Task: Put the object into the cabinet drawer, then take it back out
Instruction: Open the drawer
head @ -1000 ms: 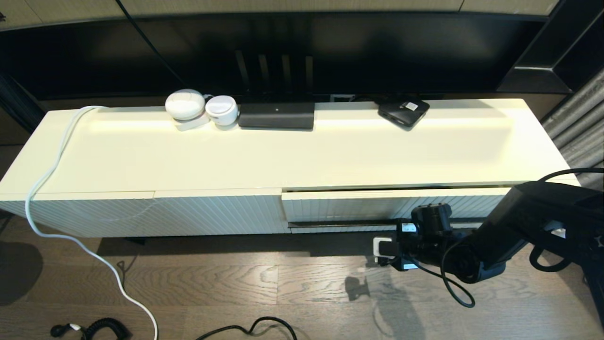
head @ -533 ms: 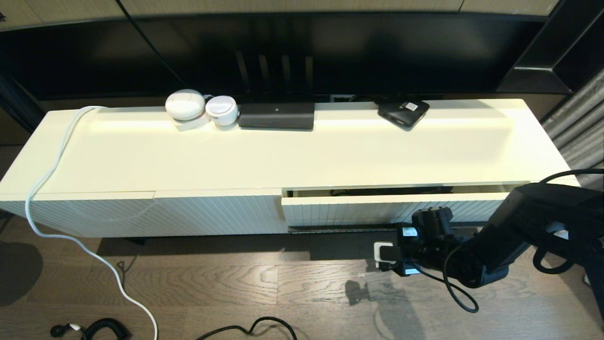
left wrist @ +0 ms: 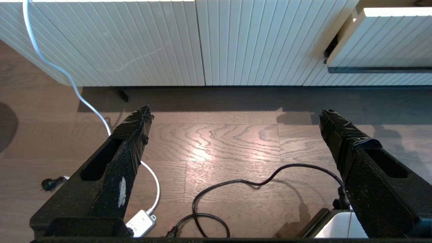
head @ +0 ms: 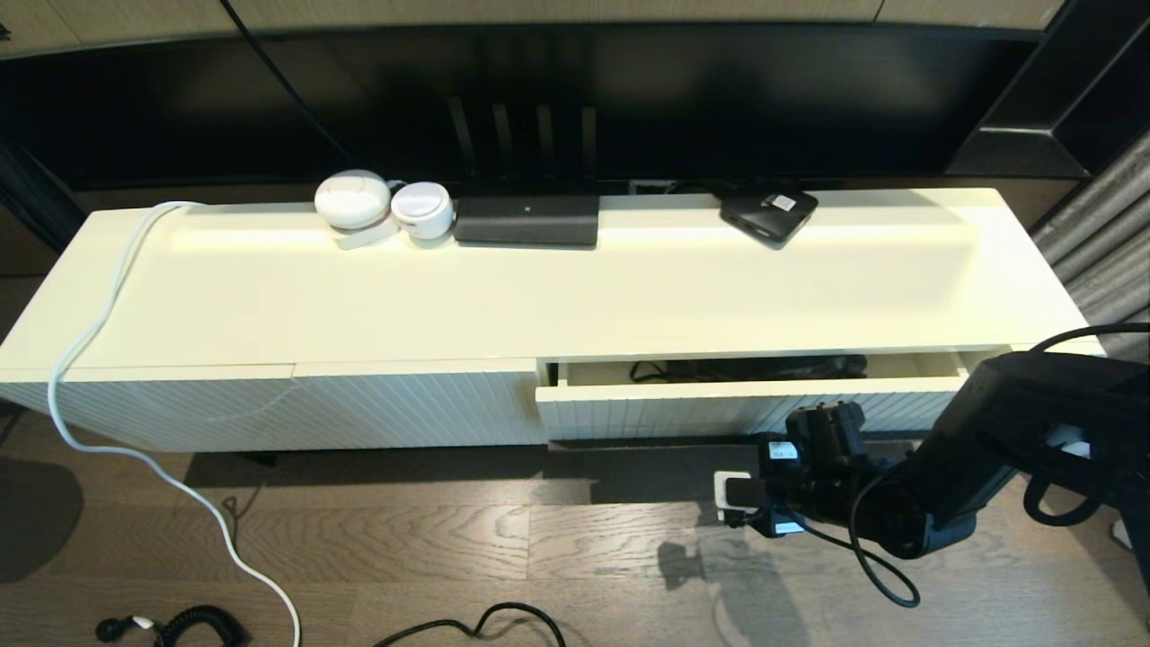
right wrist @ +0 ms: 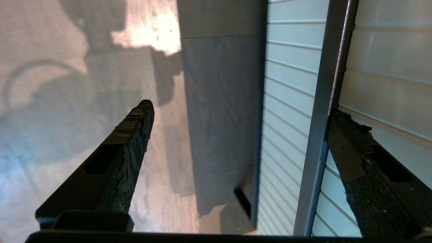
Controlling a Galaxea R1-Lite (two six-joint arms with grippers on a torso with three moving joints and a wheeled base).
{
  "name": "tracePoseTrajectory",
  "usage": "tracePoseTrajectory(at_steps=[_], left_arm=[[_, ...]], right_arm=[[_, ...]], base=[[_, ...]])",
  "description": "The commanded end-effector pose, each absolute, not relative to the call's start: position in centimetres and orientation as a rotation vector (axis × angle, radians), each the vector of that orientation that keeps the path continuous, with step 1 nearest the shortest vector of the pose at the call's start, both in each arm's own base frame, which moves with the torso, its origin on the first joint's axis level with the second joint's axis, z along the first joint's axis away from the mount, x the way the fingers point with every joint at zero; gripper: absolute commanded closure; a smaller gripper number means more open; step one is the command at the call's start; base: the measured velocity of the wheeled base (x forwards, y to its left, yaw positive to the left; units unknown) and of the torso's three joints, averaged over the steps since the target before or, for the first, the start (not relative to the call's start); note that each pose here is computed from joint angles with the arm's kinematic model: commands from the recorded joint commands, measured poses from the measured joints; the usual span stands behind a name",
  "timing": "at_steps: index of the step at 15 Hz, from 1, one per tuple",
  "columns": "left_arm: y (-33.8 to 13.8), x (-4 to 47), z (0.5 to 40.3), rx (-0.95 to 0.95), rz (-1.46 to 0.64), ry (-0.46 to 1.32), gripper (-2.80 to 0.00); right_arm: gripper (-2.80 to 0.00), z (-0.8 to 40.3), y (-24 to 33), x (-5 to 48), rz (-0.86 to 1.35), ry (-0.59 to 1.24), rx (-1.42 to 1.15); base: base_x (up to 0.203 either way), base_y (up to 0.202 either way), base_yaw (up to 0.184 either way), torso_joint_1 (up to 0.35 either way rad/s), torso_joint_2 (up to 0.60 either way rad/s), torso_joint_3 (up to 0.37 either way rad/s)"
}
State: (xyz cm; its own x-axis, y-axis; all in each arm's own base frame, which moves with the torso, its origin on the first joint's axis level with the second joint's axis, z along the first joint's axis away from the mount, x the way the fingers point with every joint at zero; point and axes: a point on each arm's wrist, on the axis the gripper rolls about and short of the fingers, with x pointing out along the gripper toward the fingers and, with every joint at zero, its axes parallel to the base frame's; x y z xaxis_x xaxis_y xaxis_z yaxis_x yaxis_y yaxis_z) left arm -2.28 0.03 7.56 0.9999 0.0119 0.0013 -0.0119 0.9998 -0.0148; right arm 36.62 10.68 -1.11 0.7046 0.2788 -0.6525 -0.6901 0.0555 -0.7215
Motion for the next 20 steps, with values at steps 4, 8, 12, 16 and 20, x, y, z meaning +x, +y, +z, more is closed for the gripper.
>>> tracePoseTrajectory(at_steps=[4, 8, 12, 16, 20], left_arm=[[0.0, -2.3, 7.6, -0.015, 0.012, -0.002, -2.80], [0.0, -2.3, 7.6, -0.015, 0.011, -0.002, -2.80], [0.0, -2.3, 7.6, -0.015, 0.012, -0.002, -2.80], [0.0, -2.3, 7.6, -0.015, 0.012, -0.002, -2.80], [0.0, -2.3, 7.6, -0.015, 0.012, -0.002, -2.80]], right_arm=[[-2.80, -0.9, 10.5, 35.5, 0.778, 0.393, -1.328], [-2.80, 1.6, 10.9, 34.9, 0.750, 0.344, -1.317], [-2.80, 7.2, 10.3, 31.5, 0.723, 0.286, -1.310], [0.00, 12.1, 8.5, 25.2, 0.720, 0.271, -1.310], [0.00, 15.1, 6.2, 18.3, 0.715, 0.265, -1.313]], base=[[0.000, 0.000, 0.000, 0.000, 0.00, 0.000], [0.000, 0.000, 0.000, 0.000, 0.00, 0.000], [0.000, 0.000, 0.000, 0.000, 0.00, 0.000], [0.000, 0.000, 0.000, 0.000, 0.00, 0.000], [0.000, 0.000, 0.000, 0.000, 0.00, 0.000]])
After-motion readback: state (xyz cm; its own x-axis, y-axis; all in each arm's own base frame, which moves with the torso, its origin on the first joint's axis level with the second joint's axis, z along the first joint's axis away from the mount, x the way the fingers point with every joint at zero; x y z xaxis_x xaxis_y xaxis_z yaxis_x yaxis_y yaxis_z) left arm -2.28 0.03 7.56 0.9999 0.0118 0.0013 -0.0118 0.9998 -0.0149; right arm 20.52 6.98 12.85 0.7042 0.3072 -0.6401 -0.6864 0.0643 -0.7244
